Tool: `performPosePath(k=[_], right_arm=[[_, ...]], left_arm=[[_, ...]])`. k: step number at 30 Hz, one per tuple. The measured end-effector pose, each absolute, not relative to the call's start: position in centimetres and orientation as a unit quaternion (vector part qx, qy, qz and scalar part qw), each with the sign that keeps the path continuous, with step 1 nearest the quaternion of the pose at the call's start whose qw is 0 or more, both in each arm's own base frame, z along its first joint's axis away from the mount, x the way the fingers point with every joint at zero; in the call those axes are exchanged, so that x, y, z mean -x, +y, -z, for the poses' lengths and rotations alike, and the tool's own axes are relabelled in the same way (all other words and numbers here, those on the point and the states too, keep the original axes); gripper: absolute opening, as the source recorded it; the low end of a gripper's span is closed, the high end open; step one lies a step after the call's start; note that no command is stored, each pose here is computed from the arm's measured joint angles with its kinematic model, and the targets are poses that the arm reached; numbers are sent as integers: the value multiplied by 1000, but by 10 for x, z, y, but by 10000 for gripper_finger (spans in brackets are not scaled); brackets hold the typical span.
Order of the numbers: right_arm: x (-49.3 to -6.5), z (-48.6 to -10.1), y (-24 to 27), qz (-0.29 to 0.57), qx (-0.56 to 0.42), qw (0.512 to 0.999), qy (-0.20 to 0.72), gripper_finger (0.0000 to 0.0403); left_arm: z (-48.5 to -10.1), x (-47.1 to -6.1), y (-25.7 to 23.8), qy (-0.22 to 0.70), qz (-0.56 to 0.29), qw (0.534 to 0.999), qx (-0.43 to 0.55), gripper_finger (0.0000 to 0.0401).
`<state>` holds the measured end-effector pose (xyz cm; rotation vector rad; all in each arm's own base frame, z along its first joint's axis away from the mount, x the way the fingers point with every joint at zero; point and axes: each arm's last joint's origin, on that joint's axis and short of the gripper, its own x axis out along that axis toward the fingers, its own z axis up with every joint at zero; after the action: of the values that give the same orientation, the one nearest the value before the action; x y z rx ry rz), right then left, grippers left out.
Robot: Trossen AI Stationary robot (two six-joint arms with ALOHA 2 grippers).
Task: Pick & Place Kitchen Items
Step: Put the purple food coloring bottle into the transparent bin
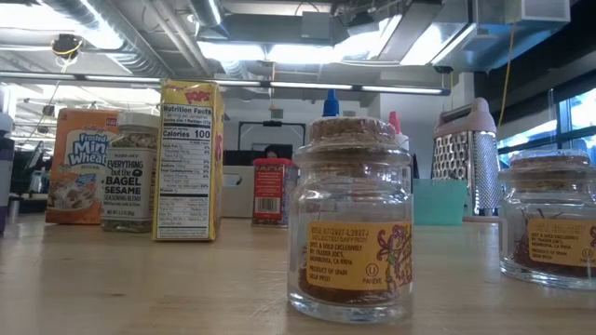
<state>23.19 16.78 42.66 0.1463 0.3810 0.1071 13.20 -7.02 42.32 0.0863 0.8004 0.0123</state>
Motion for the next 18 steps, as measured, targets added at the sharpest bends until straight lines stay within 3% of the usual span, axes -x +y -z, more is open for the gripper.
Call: performPosePath(k=[6, 11, 18], right_arm=[[-262, -421, 175, -35, -104, 983, 149, 279], [-286, -409, 184, -29, -142, 980, 133, 279], [-314, -394, 202, -37, -167, 981, 91, 279]], left_arm=[[-412, -114, -84, 503, 81, 855, -97, 235], [-405, -116, -104, 503, 199, 815, -208, 235], [-394, -127, -122, 500, 265, 757, -326, 235]])
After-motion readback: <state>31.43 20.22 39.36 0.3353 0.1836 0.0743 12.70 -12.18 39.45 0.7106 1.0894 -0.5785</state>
